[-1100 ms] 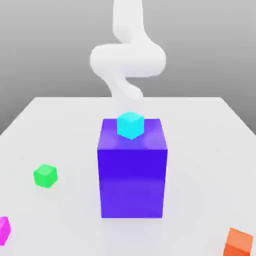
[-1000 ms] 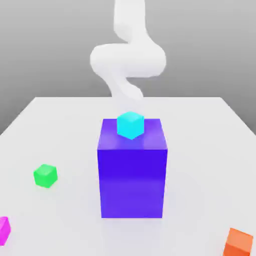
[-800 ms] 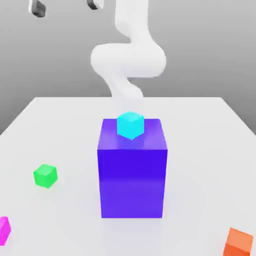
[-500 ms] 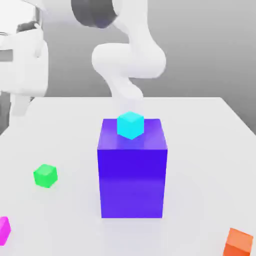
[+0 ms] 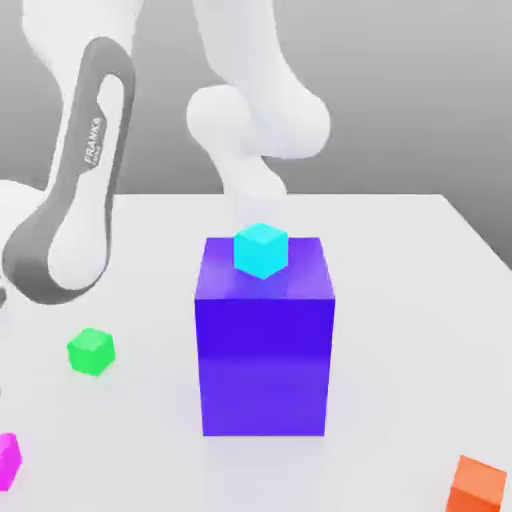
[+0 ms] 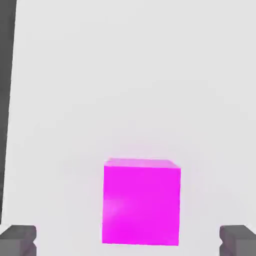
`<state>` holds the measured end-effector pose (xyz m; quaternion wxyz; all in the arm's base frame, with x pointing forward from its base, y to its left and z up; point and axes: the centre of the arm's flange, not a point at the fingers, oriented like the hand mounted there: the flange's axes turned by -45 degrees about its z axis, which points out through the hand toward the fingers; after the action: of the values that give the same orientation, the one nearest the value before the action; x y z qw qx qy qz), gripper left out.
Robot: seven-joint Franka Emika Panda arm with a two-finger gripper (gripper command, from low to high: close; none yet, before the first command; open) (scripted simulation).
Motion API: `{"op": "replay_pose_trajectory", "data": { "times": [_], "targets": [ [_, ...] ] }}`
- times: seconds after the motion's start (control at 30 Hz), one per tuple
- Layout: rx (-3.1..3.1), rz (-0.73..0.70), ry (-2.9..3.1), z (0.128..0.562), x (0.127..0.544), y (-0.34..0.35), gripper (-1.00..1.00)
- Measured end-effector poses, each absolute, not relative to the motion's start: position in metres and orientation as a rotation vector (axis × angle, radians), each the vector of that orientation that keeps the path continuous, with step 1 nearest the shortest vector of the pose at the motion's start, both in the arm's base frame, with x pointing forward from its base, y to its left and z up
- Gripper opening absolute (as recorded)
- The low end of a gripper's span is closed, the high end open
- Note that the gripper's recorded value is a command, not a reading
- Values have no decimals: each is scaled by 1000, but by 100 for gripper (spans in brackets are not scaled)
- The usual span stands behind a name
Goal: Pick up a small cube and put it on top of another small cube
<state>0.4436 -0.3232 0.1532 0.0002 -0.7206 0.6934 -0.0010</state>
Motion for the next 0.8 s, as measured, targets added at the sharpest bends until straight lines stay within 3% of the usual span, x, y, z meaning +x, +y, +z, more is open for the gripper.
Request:
{"op": "replay_pose_trajectory", "data": {
  "times": [0.03,0.07,0.27,0.43,0.8],
  "targets": [
    [-2262,-2,2180,138,443,-323,0],
    [-2261,-1,2182,130,442,-323,-100],
    [-2260,-3,2182,126,442,-323,-100],
    [-2260,-3,2182,182,442,-323,-100],
    [-2278,-9,2233,237,312,-311,-100]
  ]
}}
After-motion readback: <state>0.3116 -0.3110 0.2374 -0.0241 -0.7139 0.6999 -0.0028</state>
